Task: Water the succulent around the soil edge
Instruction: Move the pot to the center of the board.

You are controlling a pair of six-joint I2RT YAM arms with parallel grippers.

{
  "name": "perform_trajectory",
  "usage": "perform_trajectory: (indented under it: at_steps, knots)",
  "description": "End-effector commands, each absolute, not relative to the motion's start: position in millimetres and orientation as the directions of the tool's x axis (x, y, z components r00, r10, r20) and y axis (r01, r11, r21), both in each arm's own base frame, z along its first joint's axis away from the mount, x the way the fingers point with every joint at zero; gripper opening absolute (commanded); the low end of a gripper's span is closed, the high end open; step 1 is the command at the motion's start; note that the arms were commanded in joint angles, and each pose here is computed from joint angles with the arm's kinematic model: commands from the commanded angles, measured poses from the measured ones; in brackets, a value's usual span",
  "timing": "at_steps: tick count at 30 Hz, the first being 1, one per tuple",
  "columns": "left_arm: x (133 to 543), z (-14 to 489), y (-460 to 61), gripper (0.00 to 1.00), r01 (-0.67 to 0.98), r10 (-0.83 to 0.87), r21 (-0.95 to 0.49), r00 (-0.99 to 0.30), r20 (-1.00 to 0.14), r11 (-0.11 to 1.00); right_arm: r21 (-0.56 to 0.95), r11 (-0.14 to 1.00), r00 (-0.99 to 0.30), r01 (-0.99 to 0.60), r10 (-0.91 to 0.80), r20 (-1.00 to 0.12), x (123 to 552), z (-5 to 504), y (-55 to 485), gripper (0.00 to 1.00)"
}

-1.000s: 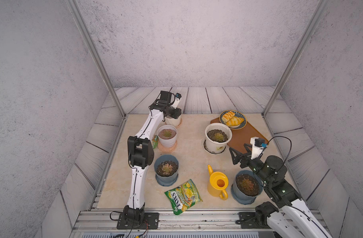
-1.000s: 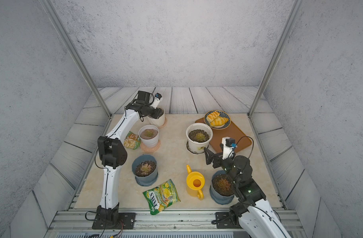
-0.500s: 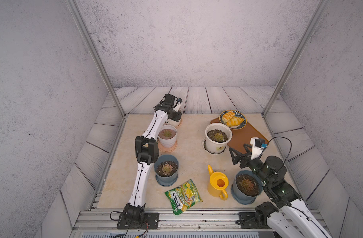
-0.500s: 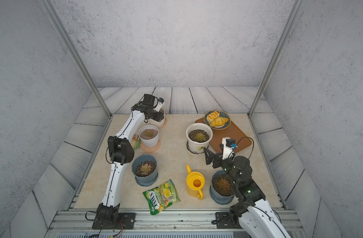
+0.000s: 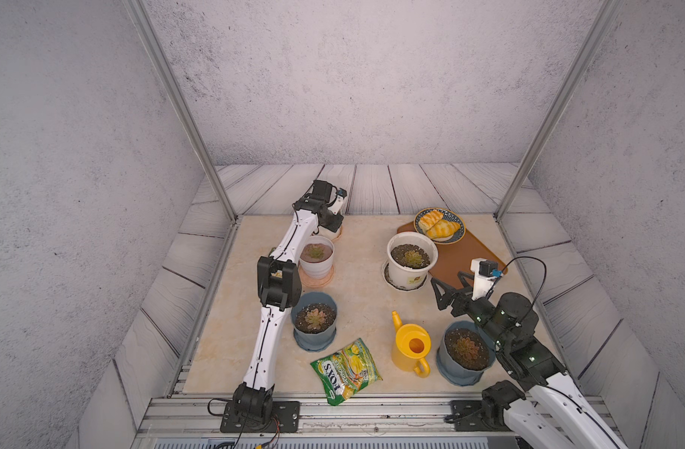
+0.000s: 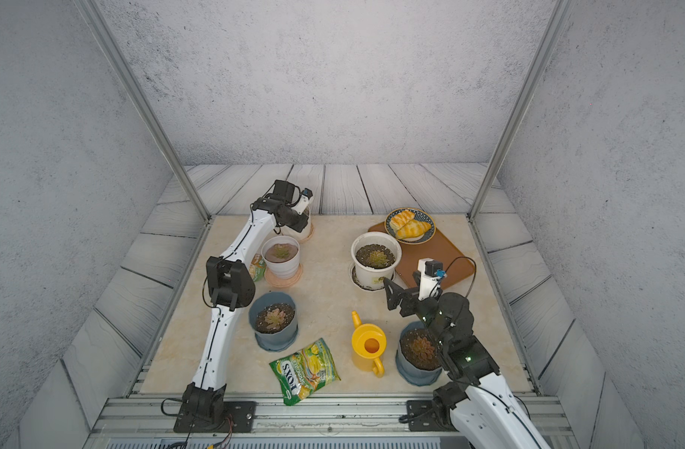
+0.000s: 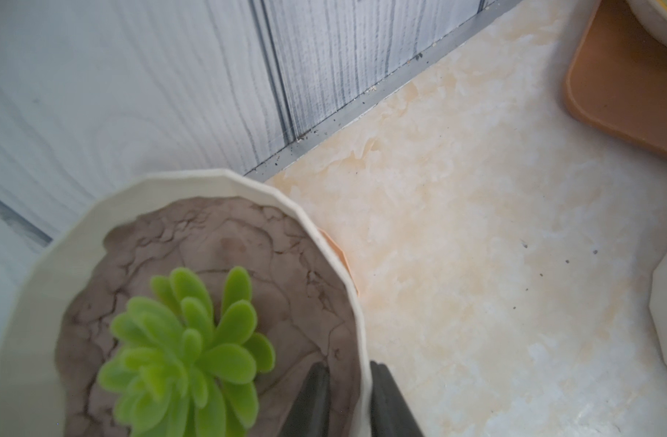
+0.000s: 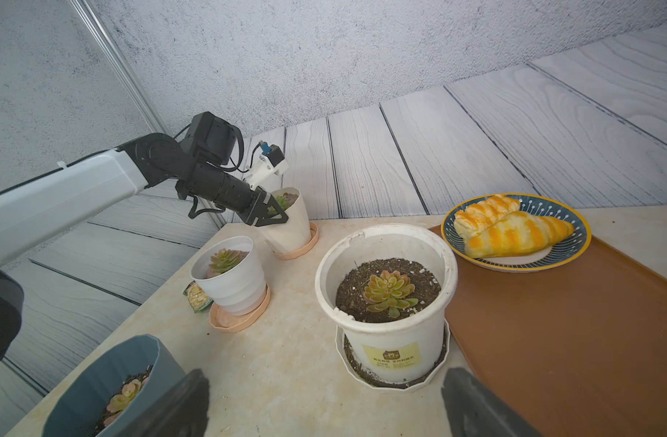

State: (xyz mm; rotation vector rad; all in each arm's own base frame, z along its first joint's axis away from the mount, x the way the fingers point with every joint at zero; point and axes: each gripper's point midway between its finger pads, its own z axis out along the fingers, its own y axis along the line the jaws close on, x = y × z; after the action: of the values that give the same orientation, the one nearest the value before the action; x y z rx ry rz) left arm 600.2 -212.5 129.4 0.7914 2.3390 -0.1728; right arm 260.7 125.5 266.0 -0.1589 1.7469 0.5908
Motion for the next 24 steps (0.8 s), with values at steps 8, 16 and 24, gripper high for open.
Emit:
perform_trajectory:
  at_steps: [8, 16, 24]
  knots:
    - [585.7, 124.2, -227.0, 0.0, 0.614, 0.487, 0.002, -0.624, -0.612, 0.789, 0.312, 0.857, -0.261, -0.409, 0.218, -0.94, 261.4, 266.6, 125.9, 1.0]
    - [560.4, 135.1, -254.5, 0.0, 0.656, 0.488, -0.072, -0.626, -0.609, 0.751, 0.309, 0.867, -0.244, -0.391, 0.226, -0.943, 260.3, 267.8, 120.6, 1.0]
    - [514.3, 141.1, -288.1, 0.0, 0.702, 0.544, -0.098, -0.625, -0.561, 0.705, 0.305, 0.877, -0.249, -0.372, 0.223, -0.943, 263.0, 263.9, 118.2, 1.0]
